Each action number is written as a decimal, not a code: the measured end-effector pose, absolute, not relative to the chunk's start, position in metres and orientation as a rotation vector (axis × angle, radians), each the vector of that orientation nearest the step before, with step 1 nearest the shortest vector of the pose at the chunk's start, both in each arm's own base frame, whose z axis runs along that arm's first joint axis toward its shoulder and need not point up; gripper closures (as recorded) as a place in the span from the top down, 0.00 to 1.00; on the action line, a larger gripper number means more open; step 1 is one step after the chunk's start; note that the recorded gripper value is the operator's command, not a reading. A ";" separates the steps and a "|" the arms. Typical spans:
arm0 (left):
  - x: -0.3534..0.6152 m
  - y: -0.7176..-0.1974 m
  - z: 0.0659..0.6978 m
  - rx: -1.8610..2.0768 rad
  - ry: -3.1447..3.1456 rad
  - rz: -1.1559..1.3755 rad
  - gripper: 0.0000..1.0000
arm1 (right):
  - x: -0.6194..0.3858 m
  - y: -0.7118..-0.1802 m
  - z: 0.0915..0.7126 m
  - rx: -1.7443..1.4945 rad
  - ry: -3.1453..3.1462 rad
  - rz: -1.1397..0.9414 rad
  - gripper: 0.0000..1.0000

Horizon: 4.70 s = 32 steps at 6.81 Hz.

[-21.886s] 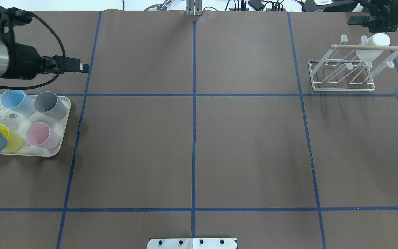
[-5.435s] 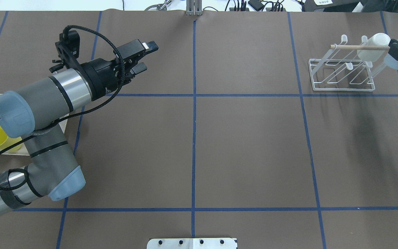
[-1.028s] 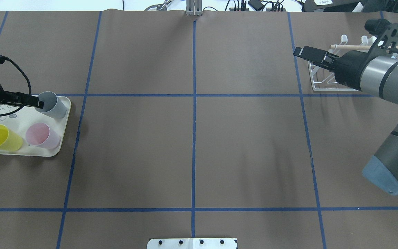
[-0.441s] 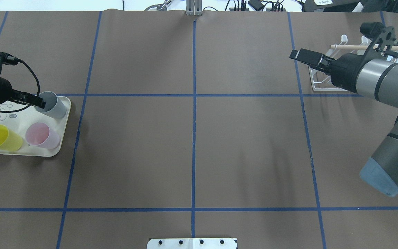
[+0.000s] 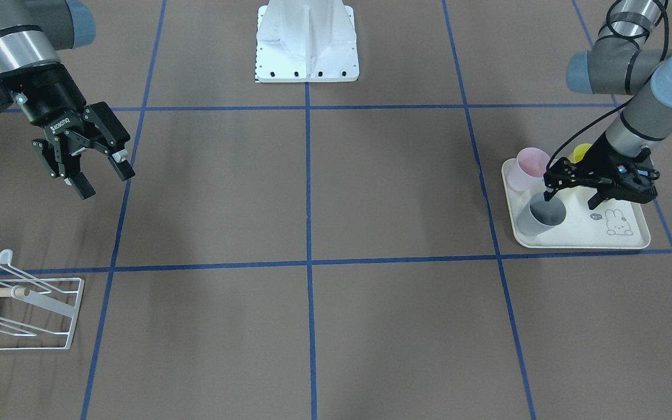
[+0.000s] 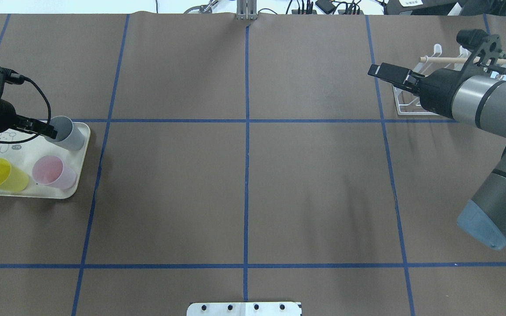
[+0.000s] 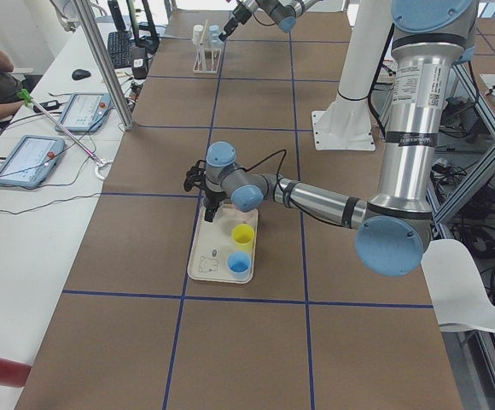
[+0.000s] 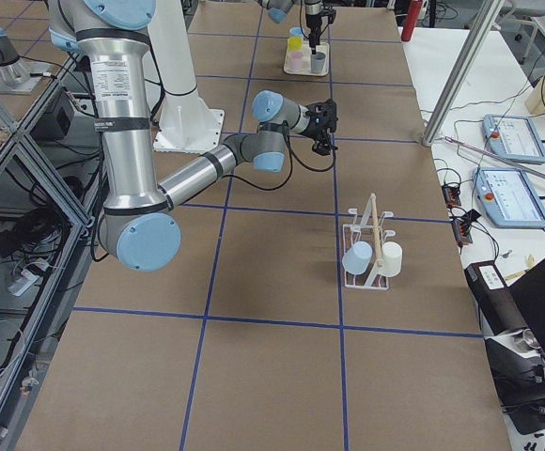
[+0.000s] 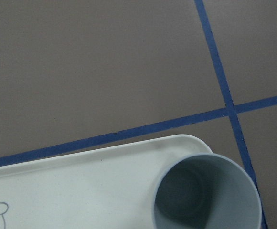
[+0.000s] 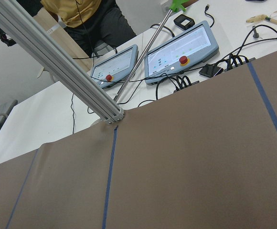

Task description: Transfer IKEA cup to right arm and place on rack

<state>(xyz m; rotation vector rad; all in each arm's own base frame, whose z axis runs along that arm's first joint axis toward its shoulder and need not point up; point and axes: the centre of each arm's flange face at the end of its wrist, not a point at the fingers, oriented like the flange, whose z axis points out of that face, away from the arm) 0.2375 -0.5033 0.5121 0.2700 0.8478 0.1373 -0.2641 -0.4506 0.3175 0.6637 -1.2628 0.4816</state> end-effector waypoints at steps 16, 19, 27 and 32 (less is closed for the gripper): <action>0.202 -0.540 0.502 0.279 0.826 0.032 0.00 | -0.265 -0.449 0.316 0.662 -1.268 0.478 1.00; 0.133 -0.568 0.438 0.356 0.846 -0.139 0.00 | -0.265 -0.448 0.309 0.642 -1.300 0.497 1.00; 0.290 -0.510 0.241 0.034 1.855 -0.935 0.00 | -0.280 -0.448 0.258 0.455 -1.536 0.696 1.00; 0.370 -0.468 0.201 -0.368 2.275 -1.139 0.00 | -0.318 -0.434 0.174 0.285 -1.803 0.791 1.00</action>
